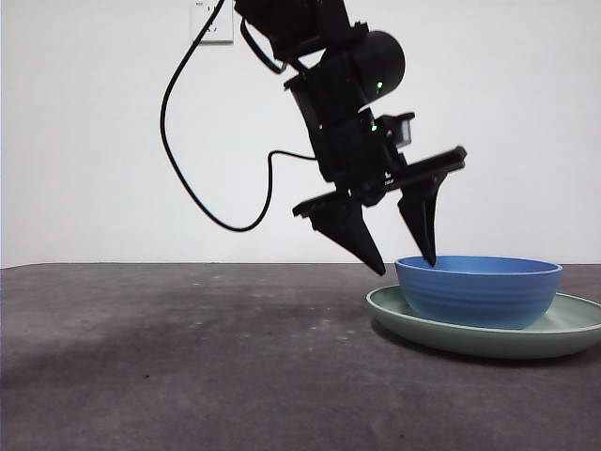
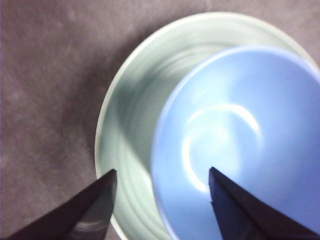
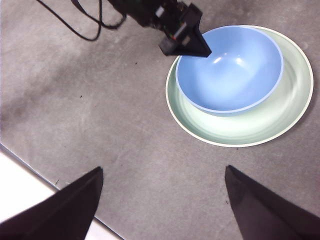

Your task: Pick up the blue bowl, put it on the green plate, put it on desk

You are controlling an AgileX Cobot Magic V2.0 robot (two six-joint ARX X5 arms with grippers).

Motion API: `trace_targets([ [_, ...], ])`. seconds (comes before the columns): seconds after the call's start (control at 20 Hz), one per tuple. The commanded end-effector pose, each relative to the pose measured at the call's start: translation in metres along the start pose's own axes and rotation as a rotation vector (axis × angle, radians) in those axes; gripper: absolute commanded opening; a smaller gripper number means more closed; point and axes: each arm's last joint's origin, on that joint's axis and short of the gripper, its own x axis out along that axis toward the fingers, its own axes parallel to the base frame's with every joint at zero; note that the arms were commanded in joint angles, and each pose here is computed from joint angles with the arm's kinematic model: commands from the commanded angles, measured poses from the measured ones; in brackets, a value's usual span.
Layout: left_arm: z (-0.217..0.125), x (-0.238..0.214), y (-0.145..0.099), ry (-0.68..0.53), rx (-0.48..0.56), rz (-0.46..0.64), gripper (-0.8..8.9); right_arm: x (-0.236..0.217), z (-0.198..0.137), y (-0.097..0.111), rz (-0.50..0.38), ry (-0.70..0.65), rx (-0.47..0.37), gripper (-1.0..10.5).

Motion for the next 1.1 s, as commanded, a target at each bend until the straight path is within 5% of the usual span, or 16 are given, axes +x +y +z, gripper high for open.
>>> trace_targets([
  [0.05,0.012,-0.008,-0.006,-0.023,0.029,-0.003,3.12,-0.003,0.004,0.002,-0.011,-0.015,-0.003,3.9],
  [0.65,0.025,-0.197,0.013,-0.328,0.001,0.026,3.13,-0.003,0.004,0.001,-0.027,-0.016,-0.003,3.9],
  [1.1,-0.077,-0.246,0.024,-0.379,0.008,0.045,3.13,-0.003,0.004,0.001,-0.027,-0.017,-0.003,3.9],
])
